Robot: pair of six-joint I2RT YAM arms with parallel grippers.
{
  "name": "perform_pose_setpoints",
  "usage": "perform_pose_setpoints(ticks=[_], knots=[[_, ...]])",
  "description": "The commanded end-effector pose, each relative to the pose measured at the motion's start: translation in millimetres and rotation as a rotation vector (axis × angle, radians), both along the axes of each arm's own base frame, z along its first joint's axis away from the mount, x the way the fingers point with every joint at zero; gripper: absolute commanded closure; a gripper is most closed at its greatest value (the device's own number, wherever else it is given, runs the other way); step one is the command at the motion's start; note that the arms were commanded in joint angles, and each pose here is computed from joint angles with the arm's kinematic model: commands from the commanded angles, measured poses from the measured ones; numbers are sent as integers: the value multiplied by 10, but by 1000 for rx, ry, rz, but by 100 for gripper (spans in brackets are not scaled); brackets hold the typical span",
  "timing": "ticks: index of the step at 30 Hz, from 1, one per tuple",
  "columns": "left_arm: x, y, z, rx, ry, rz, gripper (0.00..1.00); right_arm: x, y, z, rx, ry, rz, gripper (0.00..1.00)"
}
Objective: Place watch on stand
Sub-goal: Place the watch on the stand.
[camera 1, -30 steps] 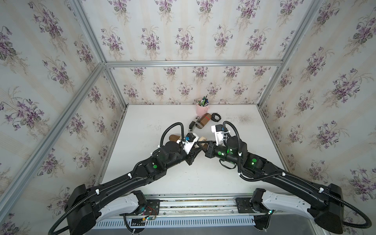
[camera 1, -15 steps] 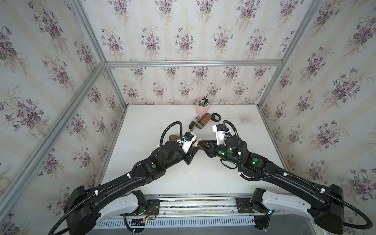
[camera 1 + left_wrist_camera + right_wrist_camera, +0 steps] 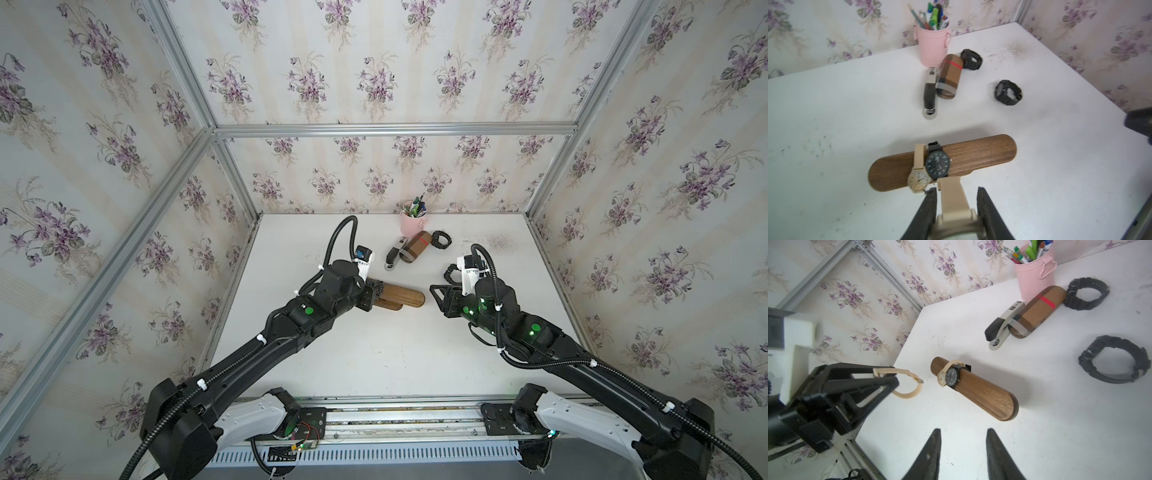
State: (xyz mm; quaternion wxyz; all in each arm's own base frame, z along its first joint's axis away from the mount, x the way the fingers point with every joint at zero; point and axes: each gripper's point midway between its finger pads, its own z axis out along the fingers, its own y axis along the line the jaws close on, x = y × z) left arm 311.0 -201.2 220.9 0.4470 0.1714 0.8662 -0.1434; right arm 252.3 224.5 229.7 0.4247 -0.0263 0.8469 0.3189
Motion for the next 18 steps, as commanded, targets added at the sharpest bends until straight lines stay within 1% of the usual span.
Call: perform_pose_setpoints(ticks=[1, 4, 5, 10, 11, 14, 18], knots=[[111, 384, -155, 72, 119, 145, 77, -6, -6, -97, 20, 32, 7, 63], [265, 653, -246, 149, 205, 237, 76, -1, 9, -207, 16, 54, 14, 63], [317, 720, -273, 166, 219, 259, 76, -3, 15, -240, 13, 62, 17, 64], [521, 1009, -424, 186, 275, 350, 77, -25, 15, -422, -10, 93, 25, 62], [572, 1060, -545, 202, 309, 363, 78, -35, 7, -460, -16, 98, 26, 61], [670, 1126, -669, 183, 350, 373, 78, -49, -3, -562, -31, 109, 29, 56], [784, 1086, -847, 209, 401, 347, 78, -62, 12, -729, -48, 136, 39, 45]])
